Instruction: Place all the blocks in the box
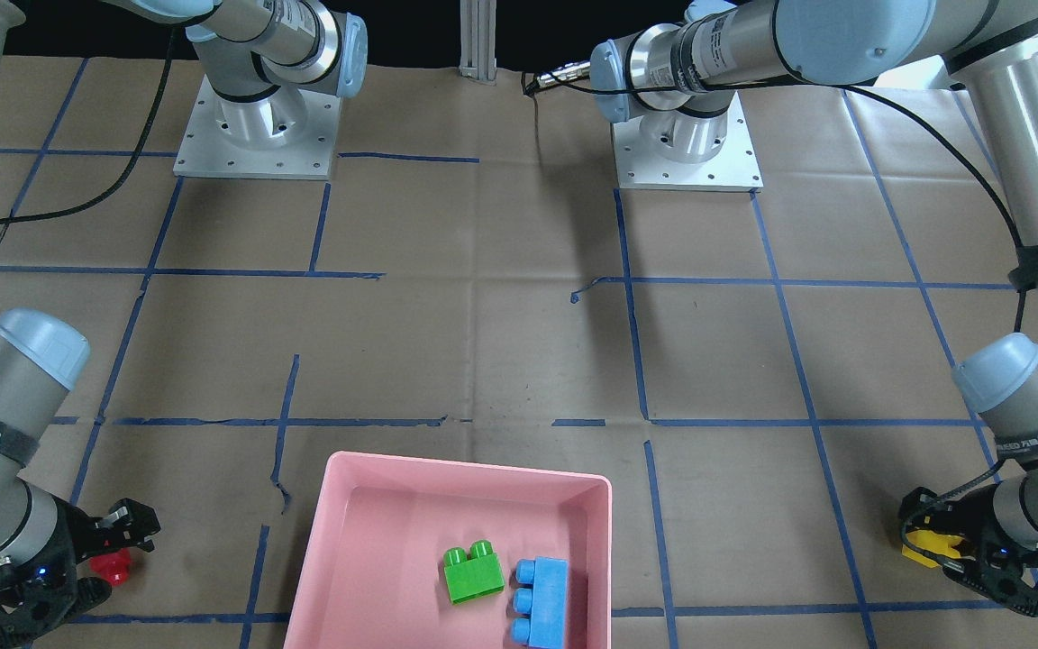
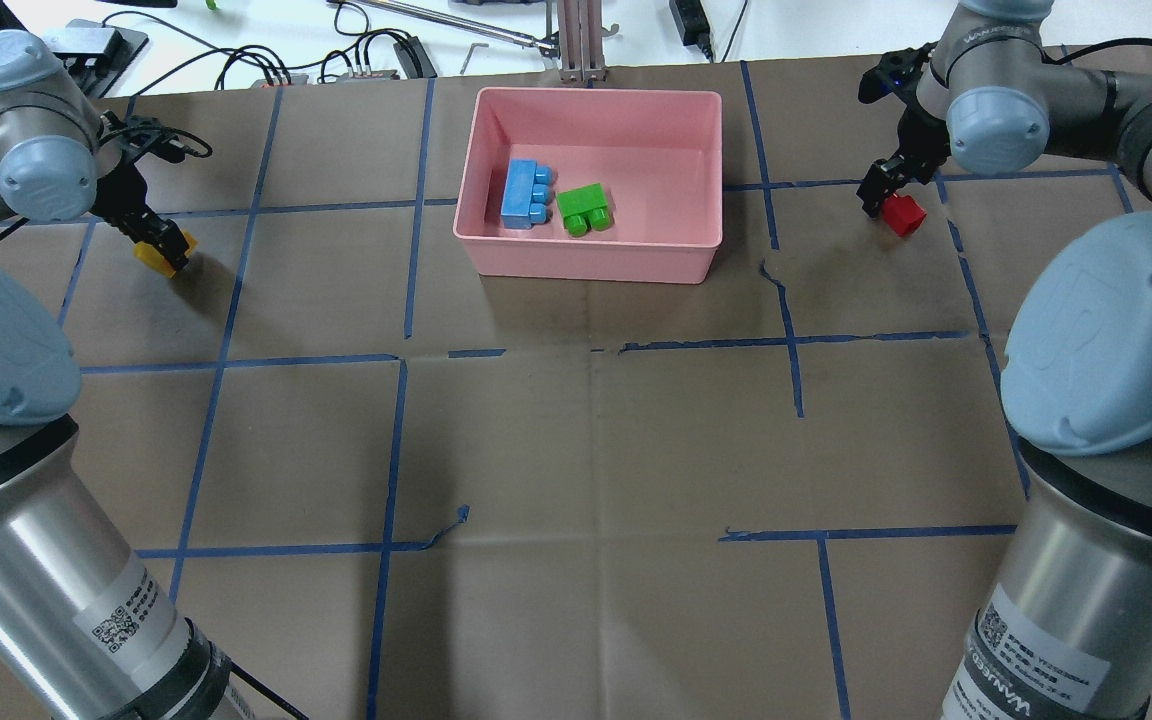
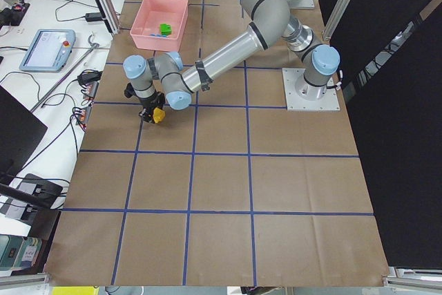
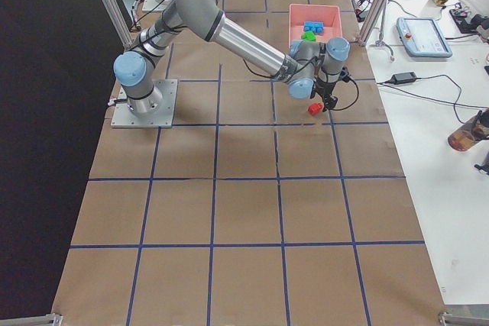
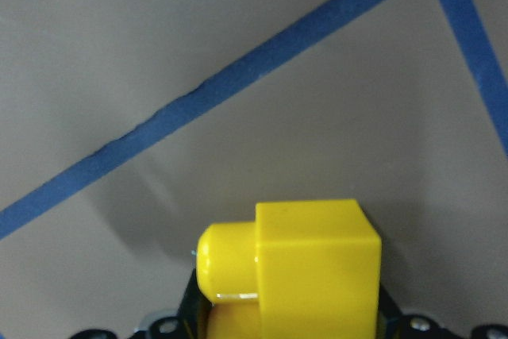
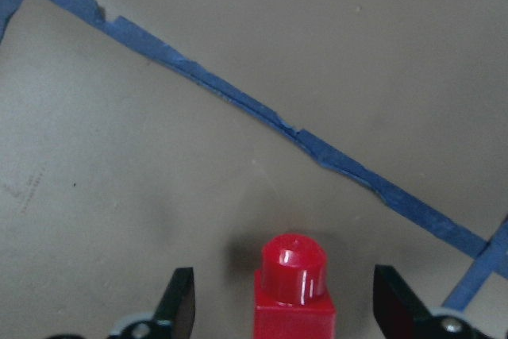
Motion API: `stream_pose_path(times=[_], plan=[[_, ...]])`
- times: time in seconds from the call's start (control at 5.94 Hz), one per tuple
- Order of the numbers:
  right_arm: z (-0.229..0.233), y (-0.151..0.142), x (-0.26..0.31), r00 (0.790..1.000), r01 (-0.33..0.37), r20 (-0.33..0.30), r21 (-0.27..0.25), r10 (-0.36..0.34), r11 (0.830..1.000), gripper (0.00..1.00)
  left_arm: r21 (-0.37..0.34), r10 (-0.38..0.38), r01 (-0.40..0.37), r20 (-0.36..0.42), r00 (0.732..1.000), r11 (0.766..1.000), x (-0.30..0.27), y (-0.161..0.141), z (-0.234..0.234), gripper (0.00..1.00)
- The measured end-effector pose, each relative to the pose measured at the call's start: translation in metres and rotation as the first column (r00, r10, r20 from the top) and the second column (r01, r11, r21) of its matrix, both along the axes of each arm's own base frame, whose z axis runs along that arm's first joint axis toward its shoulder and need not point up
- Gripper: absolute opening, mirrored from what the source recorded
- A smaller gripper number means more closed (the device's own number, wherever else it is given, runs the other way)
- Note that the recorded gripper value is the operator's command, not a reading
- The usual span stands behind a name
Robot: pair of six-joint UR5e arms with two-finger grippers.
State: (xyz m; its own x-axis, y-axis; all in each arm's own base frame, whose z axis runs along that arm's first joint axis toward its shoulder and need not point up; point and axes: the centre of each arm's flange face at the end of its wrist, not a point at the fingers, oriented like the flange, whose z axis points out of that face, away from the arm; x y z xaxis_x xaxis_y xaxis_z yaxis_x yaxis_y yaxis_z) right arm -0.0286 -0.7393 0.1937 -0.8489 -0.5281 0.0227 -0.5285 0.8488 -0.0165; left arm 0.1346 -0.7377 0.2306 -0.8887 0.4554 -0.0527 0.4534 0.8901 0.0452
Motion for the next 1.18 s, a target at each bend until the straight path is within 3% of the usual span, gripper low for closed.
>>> stream_pose_path(times=[0.17, 0.34, 0.67, 1.01, 1.18], plan=[[-0.005, 0.000, -0.001, 1.000, 0.002, 0.000, 0.006, -0.002, 1.000, 0.21, -0.043, 0.005, -0.006, -0.007, 1.000, 0.999, -0.052, -0.005, 0.029, 0.00], [-0.008, -0.001, -0.001, 1.000, 0.004, 0.000, 0.008, -0.004, 1.000, 0.11, -0.084, -0.005, 0.004, -0.017, 1.000, 0.996, -0.112, -0.009, 0.052, 0.00], [0.014, -0.011, -0.003, 0.999, 0.052, -0.004, -0.033, -0.052, 0.998, 0.09, -0.187, 0.029, -0.037, -0.044, 0.999, 0.982, -0.230, -0.018, 0.101, 0.00], [0.075, -0.032, 0.000, 0.976, 0.220, 0.015, -0.094, -0.219, 0.971, 0.09, -0.238, 0.026, -0.062, -0.149, 0.988, 0.969, -0.306, -0.023, 0.126, 0.00], [0.101, -0.036, 0.014, 0.948, 0.319, 0.036, -0.090, -0.317, 0.943, 0.09, -0.221, -0.017, -0.020, -0.164, 0.986, 0.975, -0.348, -0.019, 0.111, 0.46]])
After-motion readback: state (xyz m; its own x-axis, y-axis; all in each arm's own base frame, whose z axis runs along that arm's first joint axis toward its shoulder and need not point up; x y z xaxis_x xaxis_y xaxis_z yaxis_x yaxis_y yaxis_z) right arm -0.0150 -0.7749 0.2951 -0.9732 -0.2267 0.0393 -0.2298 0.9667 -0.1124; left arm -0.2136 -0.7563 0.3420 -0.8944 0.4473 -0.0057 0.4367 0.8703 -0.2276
